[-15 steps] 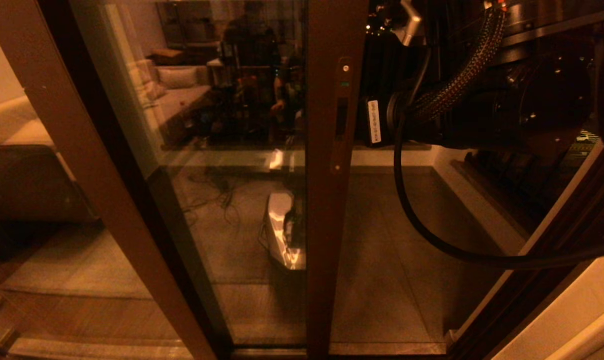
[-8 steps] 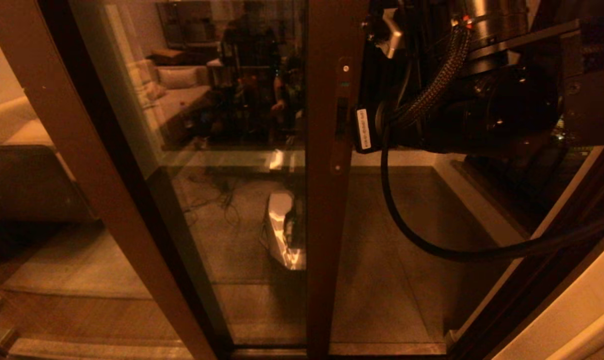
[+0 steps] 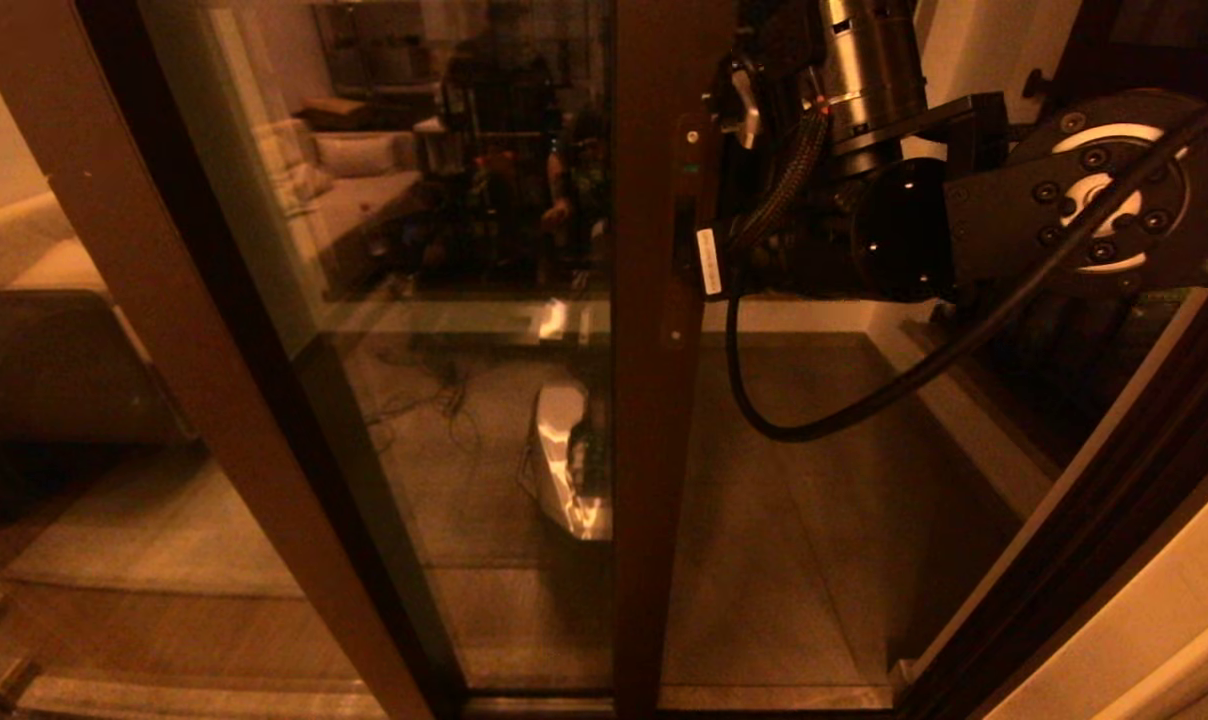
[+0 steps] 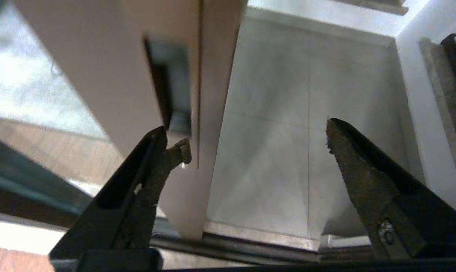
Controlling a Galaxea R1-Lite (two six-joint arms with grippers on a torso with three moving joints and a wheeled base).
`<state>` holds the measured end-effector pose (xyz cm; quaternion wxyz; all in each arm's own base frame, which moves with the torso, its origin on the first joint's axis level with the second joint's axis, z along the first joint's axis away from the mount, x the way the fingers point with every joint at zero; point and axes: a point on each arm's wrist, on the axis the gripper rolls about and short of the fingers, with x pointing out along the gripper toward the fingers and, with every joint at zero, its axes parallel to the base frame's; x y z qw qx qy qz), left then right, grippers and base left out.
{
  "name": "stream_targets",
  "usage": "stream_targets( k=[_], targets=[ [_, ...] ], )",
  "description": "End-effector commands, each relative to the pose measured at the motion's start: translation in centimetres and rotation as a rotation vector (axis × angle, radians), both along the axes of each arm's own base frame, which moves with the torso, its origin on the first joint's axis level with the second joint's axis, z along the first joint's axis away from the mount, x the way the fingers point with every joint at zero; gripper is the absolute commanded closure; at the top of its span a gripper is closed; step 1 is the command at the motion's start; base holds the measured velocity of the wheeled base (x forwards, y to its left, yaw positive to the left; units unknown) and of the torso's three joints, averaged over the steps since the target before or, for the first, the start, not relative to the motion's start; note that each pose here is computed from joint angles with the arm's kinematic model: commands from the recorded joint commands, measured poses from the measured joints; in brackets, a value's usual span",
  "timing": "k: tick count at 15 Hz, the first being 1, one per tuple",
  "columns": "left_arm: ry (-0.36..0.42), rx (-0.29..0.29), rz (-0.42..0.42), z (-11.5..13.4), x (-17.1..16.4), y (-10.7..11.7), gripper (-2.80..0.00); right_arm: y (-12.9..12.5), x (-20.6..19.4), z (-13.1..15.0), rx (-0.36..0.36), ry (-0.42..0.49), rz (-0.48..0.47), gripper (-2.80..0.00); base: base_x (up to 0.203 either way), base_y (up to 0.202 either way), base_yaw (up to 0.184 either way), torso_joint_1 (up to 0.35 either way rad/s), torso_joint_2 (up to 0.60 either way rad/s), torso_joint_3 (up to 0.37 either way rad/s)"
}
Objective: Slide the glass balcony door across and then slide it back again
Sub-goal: Close the slid door
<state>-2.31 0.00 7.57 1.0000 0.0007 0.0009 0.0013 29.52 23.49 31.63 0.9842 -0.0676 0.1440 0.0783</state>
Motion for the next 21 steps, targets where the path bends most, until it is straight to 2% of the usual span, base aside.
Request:
stream_targets(
  k=[1,5,21],
  targets=[
    [-0.002,0.0,0.001,0.0,0.0,0.0,0.0,0.0,1.0,0.1,0.007,-0.012,-0.017,-2.8,0.0,0.0,0.0,0.0,0.0,0.0],
    [0.0,0.0,-0.001,0.0,0.0,0.0,0.0,0.0,1.4,0.0,0.012,-0.018,-0.023,-2.8,0.0,0.0,0.0,0.0,0.0,0.0],
    [-0.002,0.0,0.001,0.0,0.0,0.0,0.0,-2.8,2.3,1.1,0.0,-0.053,-0.088,-2.8,0.0,0.0,0.0,0.0,0.0,0.0]
  ],
)
